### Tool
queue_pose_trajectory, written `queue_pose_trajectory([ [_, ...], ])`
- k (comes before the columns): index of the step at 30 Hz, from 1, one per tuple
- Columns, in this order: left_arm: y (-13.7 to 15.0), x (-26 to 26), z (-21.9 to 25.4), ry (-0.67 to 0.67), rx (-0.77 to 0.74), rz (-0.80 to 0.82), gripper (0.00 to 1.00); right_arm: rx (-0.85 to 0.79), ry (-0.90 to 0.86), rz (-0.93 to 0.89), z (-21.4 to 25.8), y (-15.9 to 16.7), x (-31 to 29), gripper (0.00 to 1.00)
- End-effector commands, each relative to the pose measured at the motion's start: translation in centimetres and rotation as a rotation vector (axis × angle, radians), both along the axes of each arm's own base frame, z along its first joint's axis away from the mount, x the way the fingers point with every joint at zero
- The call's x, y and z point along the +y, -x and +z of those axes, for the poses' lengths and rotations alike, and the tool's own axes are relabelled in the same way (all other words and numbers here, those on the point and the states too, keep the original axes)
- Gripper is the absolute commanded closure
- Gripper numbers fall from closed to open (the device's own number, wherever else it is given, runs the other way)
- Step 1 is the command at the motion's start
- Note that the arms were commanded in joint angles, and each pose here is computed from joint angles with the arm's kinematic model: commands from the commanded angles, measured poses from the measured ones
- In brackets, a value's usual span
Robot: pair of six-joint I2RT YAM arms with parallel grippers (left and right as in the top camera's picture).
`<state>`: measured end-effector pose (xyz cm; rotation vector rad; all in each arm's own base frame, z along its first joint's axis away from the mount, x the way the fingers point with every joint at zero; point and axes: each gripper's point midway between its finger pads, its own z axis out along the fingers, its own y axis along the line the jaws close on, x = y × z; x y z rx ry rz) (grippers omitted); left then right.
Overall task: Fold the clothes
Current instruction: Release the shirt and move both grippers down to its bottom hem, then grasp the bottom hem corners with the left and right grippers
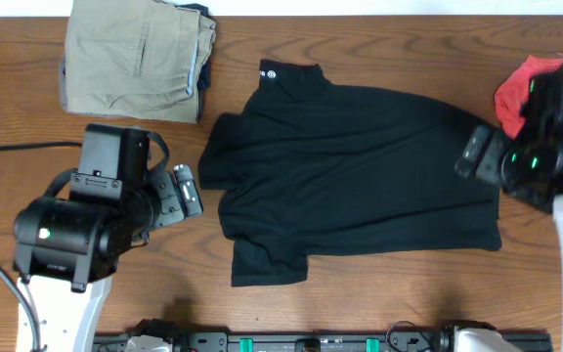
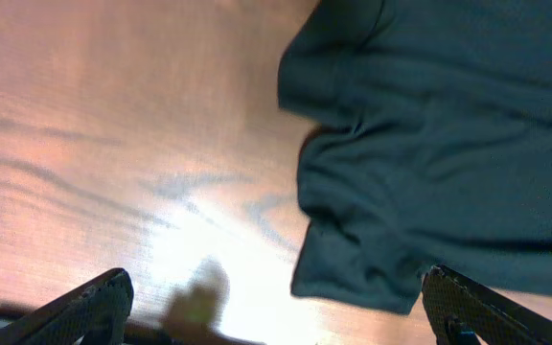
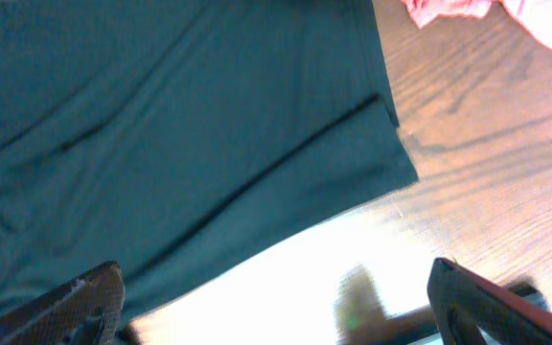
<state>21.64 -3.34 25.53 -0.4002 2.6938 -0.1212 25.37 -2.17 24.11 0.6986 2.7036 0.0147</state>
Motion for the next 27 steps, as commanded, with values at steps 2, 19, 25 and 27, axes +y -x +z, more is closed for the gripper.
queue_pose_trajectory([
  [2,1.2,-0.9,-3.3,0.048,0.113,-0.01,0.02,0.019,-0.036,-0.018,-3.6,2.3,0.7,0.01],
  [19,4.6,-4.7,-18.4,0.255,0.37,-0.067,0.02,0.12,-0.15,-0.004,-13.4,3.7,2.6,0.01],
  [25,5.8,-5.9,-20.8,0.303,0.47,-0.069,0.02,0.121,-0.15,-0.004,-13.5,3.7,2.6,0.01],
  [27,5.8,-6.4,-21.2,0.294,0.483,-0.091,0.02,0.117,-0.15,-0.004,-13.5,3.6,2.6,0.01],
])
